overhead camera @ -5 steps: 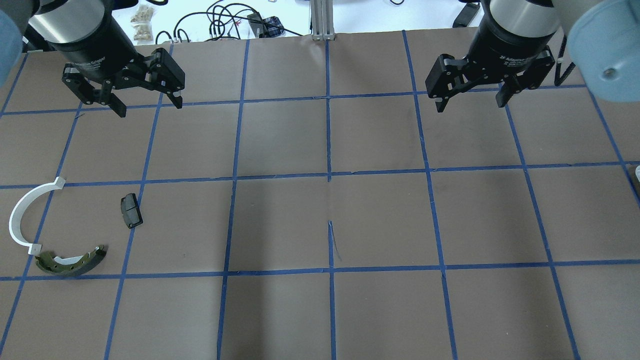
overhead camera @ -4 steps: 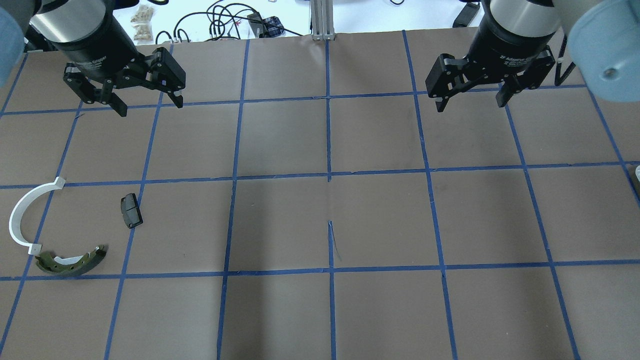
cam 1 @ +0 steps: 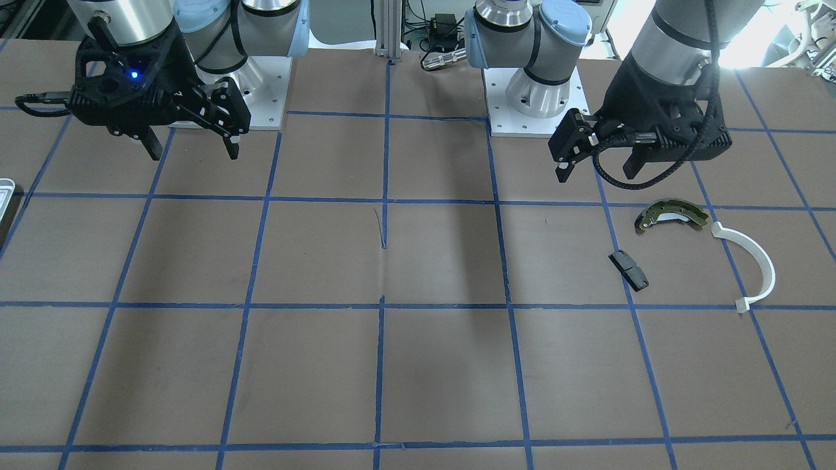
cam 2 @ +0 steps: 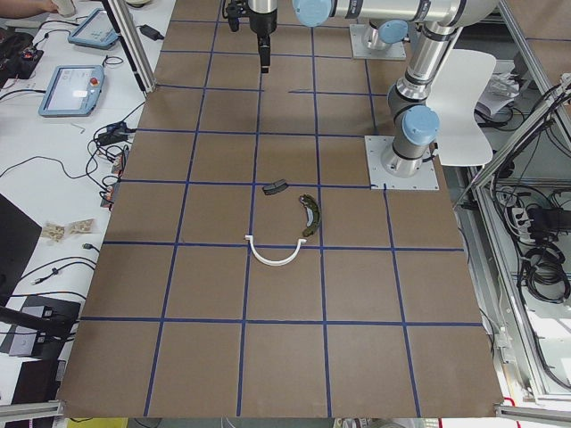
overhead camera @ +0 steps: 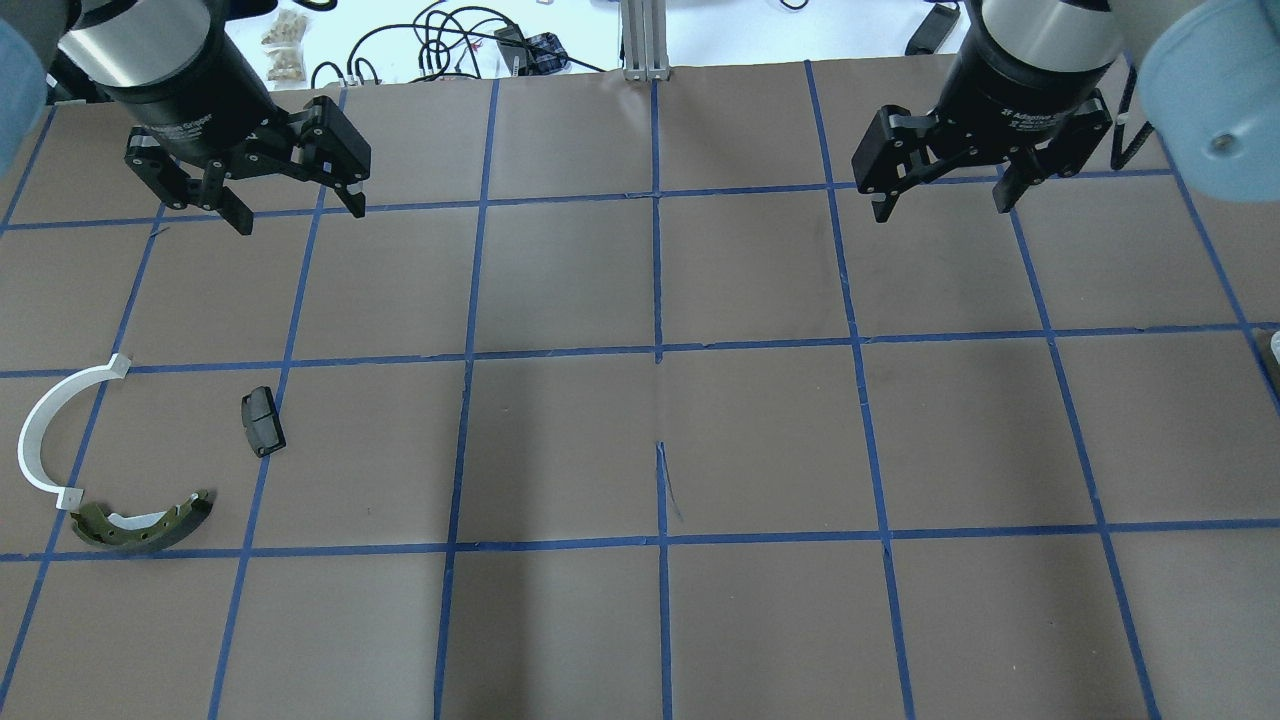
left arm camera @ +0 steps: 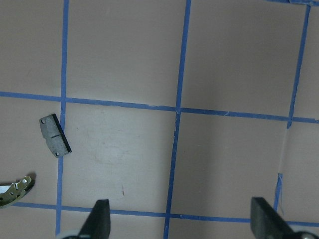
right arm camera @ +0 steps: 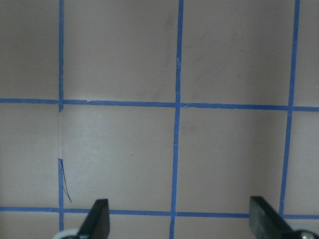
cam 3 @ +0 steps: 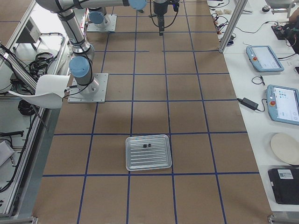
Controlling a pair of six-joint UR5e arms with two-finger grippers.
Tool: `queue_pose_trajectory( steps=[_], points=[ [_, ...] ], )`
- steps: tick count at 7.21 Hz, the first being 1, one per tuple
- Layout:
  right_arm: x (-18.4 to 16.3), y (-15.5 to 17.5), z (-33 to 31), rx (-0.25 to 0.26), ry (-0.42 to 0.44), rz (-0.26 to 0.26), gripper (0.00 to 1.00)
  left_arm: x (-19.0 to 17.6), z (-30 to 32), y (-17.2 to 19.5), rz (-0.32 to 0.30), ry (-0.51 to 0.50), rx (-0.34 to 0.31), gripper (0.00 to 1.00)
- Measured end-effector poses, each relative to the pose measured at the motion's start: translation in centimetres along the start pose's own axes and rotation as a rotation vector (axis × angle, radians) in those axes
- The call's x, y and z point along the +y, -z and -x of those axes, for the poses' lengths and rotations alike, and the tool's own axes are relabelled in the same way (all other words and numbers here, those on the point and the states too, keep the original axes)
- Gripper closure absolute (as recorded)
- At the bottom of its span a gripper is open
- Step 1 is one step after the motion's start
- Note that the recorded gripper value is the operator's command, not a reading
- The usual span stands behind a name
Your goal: Place bearing gear from tray to pile
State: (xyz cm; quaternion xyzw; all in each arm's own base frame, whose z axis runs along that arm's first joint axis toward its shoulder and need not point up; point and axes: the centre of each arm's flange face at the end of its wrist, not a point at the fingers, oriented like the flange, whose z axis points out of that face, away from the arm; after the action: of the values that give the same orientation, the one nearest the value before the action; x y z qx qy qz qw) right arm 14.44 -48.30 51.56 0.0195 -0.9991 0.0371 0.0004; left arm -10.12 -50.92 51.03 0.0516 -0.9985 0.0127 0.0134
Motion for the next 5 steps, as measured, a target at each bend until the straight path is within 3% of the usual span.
queue_pose_trajectory(
  steps=[3,5],
  points=[
    [-0.2,1.3,-5.7,0.030,-0.017,-0.016,0.00,-0.1,0.0,0.1,-0.002,0.001,0.000,0.00],
    [0.4,2.8,-12.9,0.083,-0.014,-0.030,0.00,-0.2,0.1,0.1,-0.003,0.001,0.000,0.00]
  ],
)
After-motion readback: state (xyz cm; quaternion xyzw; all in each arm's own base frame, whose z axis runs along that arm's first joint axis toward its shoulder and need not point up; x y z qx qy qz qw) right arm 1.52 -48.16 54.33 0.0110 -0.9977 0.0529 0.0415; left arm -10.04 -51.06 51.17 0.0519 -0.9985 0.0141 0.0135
